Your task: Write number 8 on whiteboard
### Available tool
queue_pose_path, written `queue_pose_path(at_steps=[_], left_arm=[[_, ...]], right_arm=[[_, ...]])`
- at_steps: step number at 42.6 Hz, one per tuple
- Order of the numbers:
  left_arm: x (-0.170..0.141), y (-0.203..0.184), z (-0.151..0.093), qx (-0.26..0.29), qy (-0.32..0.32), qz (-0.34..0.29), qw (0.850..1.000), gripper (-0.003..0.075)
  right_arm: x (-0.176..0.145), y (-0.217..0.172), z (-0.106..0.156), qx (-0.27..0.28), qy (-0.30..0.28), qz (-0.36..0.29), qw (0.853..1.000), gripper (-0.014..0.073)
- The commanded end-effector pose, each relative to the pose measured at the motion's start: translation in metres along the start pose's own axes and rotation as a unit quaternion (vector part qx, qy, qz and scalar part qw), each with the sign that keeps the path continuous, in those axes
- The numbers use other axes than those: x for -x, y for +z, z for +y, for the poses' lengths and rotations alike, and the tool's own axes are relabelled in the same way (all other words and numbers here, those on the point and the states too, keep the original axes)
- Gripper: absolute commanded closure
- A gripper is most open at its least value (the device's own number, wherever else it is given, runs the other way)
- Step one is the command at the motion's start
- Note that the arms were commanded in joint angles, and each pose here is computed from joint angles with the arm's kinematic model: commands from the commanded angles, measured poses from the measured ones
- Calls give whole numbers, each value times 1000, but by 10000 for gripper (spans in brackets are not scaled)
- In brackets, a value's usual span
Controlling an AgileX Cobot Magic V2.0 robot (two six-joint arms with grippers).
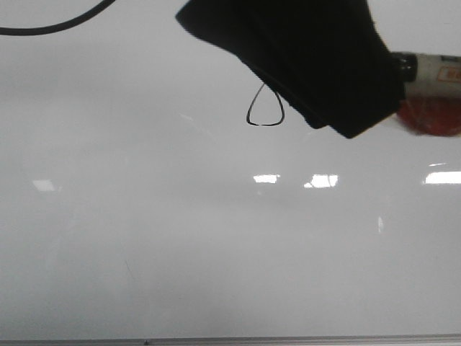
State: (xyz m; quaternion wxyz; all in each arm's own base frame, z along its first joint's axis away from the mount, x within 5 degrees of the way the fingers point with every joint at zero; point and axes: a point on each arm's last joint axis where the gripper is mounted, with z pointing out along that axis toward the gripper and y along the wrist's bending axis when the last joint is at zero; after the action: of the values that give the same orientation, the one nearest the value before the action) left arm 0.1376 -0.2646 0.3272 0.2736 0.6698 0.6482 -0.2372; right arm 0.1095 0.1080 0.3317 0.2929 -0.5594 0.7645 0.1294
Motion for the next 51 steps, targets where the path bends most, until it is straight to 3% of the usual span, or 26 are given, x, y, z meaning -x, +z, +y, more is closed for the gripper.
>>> queue_pose_path(at_steps=[1,7,11,18,26,33,39,51], left_arm=[[10,-21,7,38,-50,-30,998,741],[-3,-43,27,131,-134,21,982,741],[-15,-71,42,234,-185,61,952,741],[-44,-129,49,383,-275,92,877,741],[-83,-182,37,503,-328,25,799,741],[-116,-194,31,554,-357,-57,750,741],[-146,-189,41,577,-395,-111,706,741],[-196,-174,83,591,-431,-152,665,741]], right_arm=[[1,-14,-5,-50,18,-13,998,52],[-10,-28,-11,-128,80,-1,989,78],[-15,-36,-13,-165,104,-2,981,79],[-16,-40,-13,-175,109,-5,979,79],[-16,-40,-13,-175,109,-6,978,79],[-15,-40,-13,-178,108,-14,978,79],[-14,-40,-14,-181,107,-20,978,79],[-13,-41,-14,-183,106,-26,977,79]])
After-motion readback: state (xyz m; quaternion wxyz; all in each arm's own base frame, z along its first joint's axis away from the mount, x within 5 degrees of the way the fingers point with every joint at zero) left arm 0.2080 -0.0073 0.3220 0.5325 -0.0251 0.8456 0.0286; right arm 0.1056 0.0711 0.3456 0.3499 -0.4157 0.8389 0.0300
